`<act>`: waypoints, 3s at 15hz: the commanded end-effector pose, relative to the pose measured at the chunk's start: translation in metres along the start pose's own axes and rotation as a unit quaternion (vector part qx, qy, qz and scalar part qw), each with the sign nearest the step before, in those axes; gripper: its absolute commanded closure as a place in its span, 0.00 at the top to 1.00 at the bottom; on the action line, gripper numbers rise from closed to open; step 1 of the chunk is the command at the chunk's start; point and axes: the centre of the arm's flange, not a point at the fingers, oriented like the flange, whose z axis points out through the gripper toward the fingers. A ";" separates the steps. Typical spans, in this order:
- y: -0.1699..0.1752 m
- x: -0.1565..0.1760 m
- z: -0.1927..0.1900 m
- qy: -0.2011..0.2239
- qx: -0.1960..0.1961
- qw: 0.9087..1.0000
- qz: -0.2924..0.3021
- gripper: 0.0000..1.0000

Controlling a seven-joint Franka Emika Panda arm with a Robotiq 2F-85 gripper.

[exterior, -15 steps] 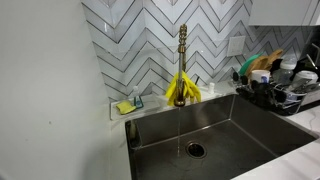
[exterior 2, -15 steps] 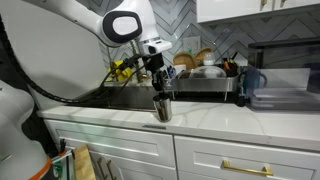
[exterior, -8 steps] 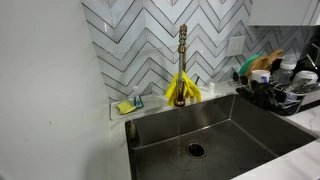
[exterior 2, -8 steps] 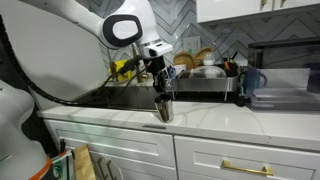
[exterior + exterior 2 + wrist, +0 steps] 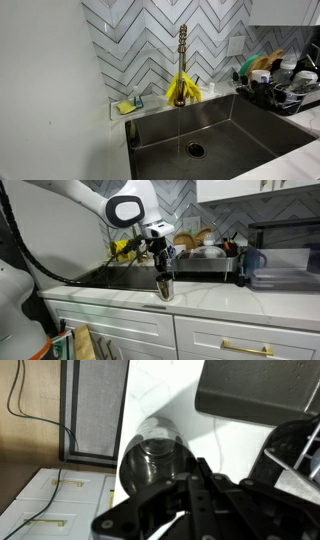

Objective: Rinse the cup

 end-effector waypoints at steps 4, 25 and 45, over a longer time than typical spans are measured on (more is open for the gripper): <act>-0.002 0.006 0.016 -0.022 -0.004 1.000 -0.001 0.01; -0.009 0.013 0.011 -0.032 0.011 0.999 -0.008 1.00; -0.029 -0.035 -0.168 -0.031 -0.063 0.944 -0.323 1.00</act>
